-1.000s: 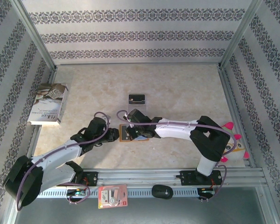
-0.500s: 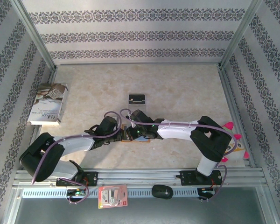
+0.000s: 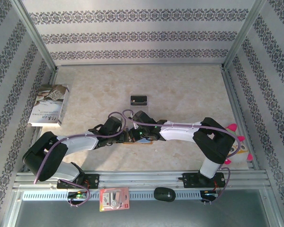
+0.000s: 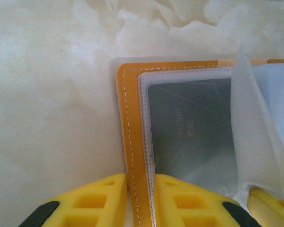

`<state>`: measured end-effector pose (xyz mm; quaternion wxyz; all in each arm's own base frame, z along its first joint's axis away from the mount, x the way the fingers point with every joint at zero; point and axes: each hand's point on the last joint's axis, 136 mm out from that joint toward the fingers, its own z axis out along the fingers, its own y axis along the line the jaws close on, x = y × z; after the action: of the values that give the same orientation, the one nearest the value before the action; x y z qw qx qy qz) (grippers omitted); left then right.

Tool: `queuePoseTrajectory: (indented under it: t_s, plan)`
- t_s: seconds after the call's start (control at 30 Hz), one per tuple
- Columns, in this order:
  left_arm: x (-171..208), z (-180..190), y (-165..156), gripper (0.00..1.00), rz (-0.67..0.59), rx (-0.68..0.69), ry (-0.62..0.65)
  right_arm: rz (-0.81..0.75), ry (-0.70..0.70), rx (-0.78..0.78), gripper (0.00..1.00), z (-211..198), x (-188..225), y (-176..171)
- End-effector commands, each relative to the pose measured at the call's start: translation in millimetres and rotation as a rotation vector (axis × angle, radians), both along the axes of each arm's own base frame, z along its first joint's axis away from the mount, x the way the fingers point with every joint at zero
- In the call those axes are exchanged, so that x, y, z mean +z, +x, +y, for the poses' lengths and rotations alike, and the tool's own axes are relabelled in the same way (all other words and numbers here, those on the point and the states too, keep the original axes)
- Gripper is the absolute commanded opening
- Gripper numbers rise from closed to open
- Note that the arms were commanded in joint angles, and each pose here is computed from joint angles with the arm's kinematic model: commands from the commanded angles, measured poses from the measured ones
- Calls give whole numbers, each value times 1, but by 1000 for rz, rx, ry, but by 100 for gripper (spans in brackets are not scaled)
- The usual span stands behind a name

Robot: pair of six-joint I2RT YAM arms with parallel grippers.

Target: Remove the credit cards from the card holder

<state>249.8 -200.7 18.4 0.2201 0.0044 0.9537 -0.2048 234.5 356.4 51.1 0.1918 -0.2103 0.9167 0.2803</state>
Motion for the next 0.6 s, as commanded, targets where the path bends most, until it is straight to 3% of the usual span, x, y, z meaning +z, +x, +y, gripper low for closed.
queuePoseTrajectory:
  t_s: [0.0, 0.23, 0.4, 0.5, 0.57]
  plan:
    - [-30, 10, -34, 22, 134, -68, 88, 1, -13, -44, 0, -12, 2, 3]
    - [-44, 9, -45, 21, 188, -68, 69, 10, -64, -156, 0, -44, -3, 7]
    - [-45, 4, -48, 21, 192, -77, 50, 21, -142, -273, 12, -79, -6, 8]
    - [-43, 1, -47, 21, 184, -85, 45, -20, -170, -354, 29, -104, 3, 11]
    - [-38, -2, -45, 21, 169, -88, 40, -83, -140, -342, 34, -107, 23, 13]
